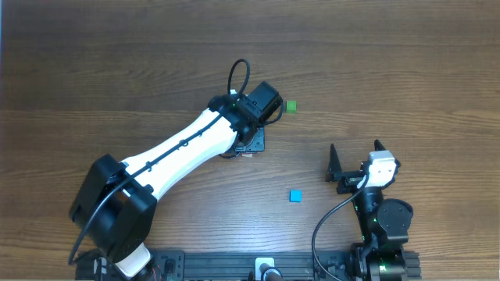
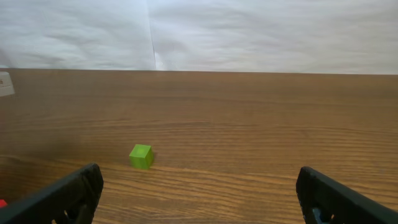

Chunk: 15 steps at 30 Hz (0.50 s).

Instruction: Stack Cubes

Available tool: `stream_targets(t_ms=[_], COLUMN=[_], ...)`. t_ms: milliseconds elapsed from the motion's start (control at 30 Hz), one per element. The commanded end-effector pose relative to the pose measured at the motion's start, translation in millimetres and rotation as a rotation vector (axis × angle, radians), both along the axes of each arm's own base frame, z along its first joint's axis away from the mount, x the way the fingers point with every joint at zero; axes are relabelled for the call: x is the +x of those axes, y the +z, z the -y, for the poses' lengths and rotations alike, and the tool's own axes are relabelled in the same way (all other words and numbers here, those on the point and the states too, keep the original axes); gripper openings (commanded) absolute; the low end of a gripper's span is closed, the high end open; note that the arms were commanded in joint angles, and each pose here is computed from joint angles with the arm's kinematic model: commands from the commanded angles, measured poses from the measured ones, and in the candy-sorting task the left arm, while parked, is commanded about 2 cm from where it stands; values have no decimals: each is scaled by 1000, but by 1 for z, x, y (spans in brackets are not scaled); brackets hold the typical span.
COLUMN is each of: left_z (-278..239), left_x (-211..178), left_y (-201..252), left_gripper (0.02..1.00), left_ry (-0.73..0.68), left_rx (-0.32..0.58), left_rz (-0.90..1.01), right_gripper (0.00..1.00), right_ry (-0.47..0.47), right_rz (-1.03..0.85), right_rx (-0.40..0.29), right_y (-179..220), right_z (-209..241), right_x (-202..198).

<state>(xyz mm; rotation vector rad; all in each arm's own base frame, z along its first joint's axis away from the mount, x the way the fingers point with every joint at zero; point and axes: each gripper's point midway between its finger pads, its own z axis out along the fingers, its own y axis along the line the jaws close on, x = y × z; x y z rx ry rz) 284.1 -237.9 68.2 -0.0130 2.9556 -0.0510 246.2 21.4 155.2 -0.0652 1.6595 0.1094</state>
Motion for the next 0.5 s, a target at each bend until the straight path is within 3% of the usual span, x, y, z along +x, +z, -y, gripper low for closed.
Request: stream_targets(t_ms=[33, 500], left_z=[5, 13], left_x=[5, 1], left_y=[4, -3], left_gripper=[91, 97], left_ry=[7, -9], left_rx=[-24, -41], left_rz=[3, -17], right_gripper=[991, 993], right_ry=[4, 4], right_rz=[-8, -8], right_rx=[-2, -2], right_y=[-4, -4], right_z=[-1, -1], right_x=[0, 0])
